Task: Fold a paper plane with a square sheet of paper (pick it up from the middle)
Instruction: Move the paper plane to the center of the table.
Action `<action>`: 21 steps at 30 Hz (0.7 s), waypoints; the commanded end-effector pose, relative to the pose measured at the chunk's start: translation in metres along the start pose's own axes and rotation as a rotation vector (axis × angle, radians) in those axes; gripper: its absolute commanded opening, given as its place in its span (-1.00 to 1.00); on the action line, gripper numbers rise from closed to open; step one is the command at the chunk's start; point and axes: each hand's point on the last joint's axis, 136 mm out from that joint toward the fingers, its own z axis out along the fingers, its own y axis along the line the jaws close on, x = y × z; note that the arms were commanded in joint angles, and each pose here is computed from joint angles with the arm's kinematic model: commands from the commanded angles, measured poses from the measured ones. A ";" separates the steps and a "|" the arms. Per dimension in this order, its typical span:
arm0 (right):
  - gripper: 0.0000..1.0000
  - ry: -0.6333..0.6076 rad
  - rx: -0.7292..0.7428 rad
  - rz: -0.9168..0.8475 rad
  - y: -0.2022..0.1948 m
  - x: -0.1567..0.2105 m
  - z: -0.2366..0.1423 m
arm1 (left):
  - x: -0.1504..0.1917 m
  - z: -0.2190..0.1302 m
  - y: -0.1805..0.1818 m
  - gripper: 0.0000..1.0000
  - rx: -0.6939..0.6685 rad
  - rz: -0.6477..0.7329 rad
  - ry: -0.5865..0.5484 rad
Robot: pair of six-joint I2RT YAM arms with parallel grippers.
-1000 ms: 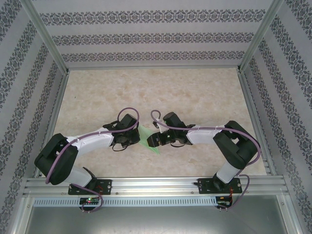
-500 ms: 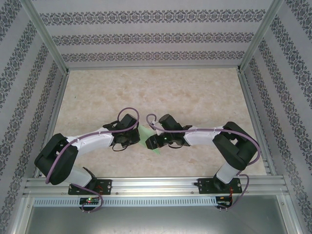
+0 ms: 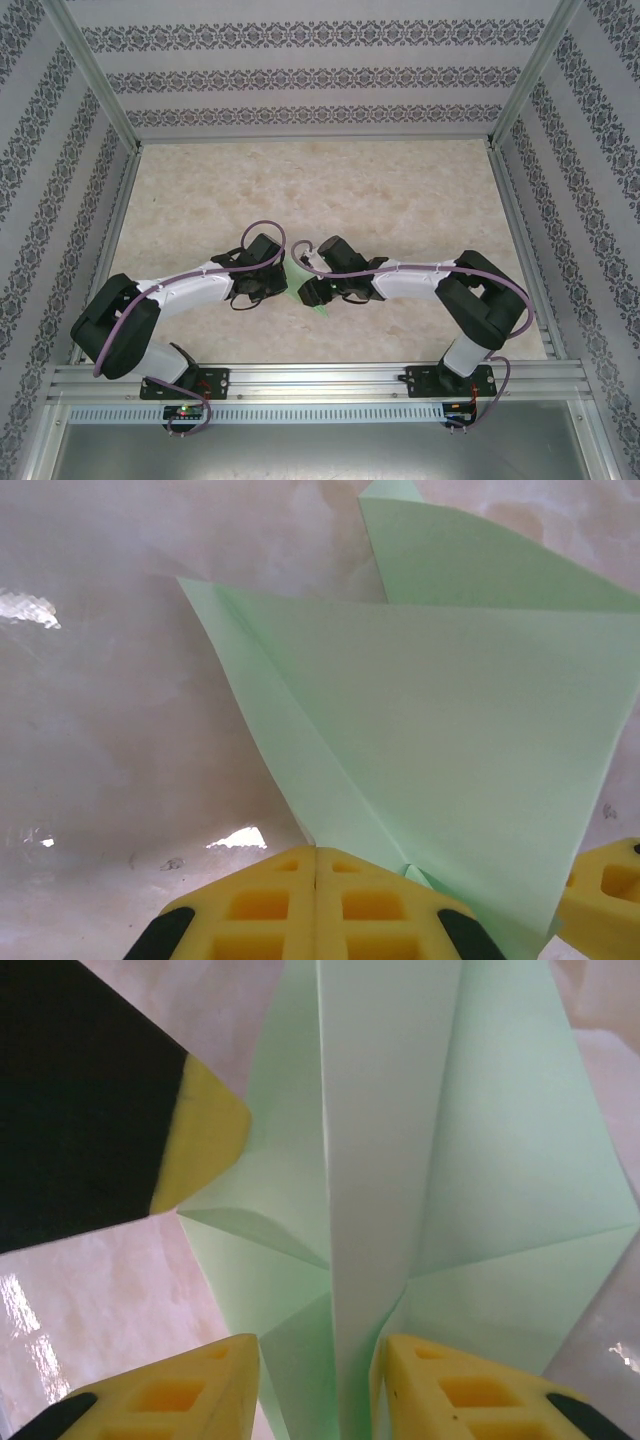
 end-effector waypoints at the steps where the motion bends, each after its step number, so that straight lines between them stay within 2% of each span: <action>1: -0.21 0.011 0.029 -0.042 0.000 -0.002 0.006 | -0.006 -0.004 -0.009 -1.00 0.023 0.019 -0.010; 21: -0.35 0.058 0.051 -0.051 -0.004 0.012 0.018 | -0.003 -0.003 -0.003 -1.00 0.020 0.001 -0.008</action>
